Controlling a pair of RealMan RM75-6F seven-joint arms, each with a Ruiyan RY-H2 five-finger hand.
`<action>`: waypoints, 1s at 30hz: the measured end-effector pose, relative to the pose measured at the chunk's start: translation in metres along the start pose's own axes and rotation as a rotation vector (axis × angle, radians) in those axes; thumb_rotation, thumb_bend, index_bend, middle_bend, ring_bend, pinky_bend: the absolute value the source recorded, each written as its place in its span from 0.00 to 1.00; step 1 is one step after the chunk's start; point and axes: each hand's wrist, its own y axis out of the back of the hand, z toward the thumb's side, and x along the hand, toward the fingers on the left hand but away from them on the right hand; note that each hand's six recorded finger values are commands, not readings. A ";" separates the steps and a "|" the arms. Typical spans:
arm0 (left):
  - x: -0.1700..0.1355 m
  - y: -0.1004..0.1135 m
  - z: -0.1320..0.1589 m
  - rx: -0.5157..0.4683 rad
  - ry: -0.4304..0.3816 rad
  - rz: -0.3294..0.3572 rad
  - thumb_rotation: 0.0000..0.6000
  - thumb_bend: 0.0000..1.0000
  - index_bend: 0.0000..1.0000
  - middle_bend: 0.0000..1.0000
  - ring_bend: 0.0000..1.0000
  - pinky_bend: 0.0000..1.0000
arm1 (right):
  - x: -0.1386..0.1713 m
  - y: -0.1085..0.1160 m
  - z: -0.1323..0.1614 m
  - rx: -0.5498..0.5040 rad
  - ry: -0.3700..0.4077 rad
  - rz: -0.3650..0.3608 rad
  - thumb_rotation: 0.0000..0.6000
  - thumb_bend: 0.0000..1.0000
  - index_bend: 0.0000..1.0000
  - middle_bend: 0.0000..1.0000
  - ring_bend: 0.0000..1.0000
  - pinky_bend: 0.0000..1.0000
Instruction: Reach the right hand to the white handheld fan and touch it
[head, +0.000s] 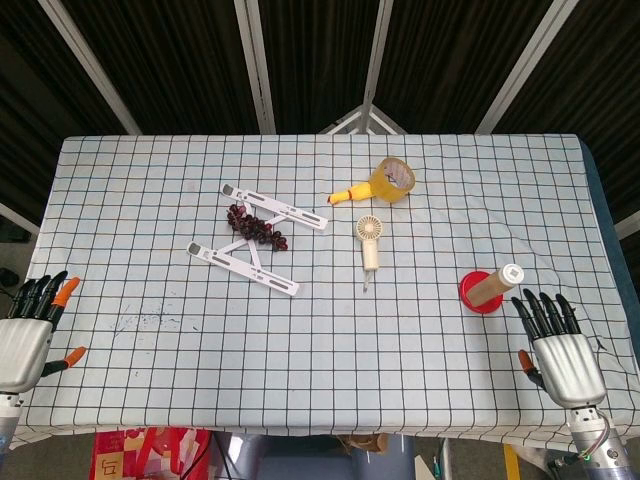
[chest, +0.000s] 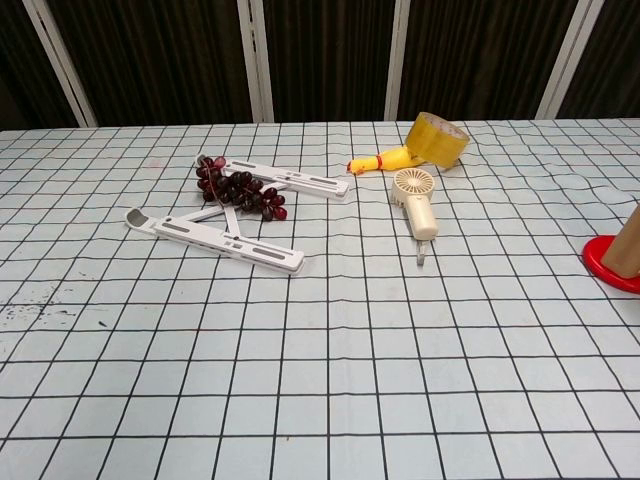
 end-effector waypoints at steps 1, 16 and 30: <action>0.000 0.000 0.000 0.000 0.001 0.000 1.00 0.00 0.00 0.00 0.00 0.00 | 0.000 0.000 0.000 -0.001 0.000 0.000 1.00 0.41 0.00 0.00 0.00 0.00; -0.002 0.001 -0.001 -0.024 0.009 -0.002 1.00 0.00 0.00 0.00 0.00 0.00 | -0.007 0.007 0.012 -0.046 0.032 -0.030 1.00 0.41 0.00 0.11 0.15 0.24; 0.002 0.000 0.004 -0.051 -0.013 -0.019 1.00 0.00 0.00 0.00 0.00 0.00 | -0.074 0.014 0.088 -0.141 0.178 0.034 1.00 0.58 0.00 0.83 0.88 0.86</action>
